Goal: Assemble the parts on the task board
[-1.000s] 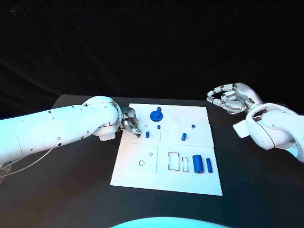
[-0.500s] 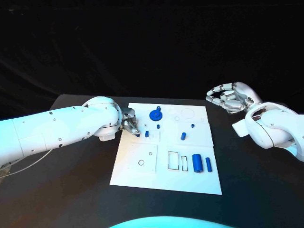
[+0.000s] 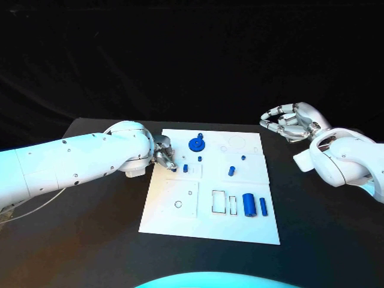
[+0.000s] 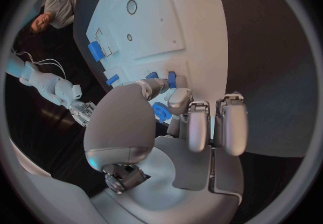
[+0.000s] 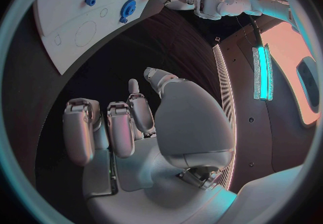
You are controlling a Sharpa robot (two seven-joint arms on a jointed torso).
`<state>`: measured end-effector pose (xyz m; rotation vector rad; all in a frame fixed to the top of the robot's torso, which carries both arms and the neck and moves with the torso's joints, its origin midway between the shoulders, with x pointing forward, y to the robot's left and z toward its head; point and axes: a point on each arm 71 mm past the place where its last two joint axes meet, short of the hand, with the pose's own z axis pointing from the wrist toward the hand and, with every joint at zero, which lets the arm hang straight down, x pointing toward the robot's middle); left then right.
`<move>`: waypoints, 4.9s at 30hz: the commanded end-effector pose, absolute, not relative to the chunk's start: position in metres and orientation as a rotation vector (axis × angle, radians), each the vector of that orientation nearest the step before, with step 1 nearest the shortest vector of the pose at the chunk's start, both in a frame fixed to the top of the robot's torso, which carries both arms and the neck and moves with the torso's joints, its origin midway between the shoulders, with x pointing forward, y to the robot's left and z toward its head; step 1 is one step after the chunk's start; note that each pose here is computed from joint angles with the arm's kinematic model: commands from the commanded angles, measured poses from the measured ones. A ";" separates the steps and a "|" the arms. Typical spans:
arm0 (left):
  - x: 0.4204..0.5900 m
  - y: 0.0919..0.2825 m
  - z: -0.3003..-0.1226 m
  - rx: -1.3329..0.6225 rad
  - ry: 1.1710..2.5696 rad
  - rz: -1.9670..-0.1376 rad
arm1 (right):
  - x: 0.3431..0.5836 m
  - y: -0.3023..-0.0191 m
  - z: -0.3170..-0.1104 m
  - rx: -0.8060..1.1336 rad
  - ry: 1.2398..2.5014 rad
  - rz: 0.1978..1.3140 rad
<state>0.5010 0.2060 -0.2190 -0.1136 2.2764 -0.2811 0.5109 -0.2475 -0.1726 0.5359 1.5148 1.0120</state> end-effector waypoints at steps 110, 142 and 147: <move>0.504 0.149 -0.191 0.282 1.656 -0.796 | 0.509 -0.246 -0.173 0.507 1.511 1.017; 0.515 0.132 -0.220 0.471 1.801 -0.536 | 0.508 -0.243 -0.173 0.497 1.506 1.021; 0.516 0.129 -0.220 0.473 1.799 -0.541 | 0.508 -0.242 -0.173 0.496 1.507 1.023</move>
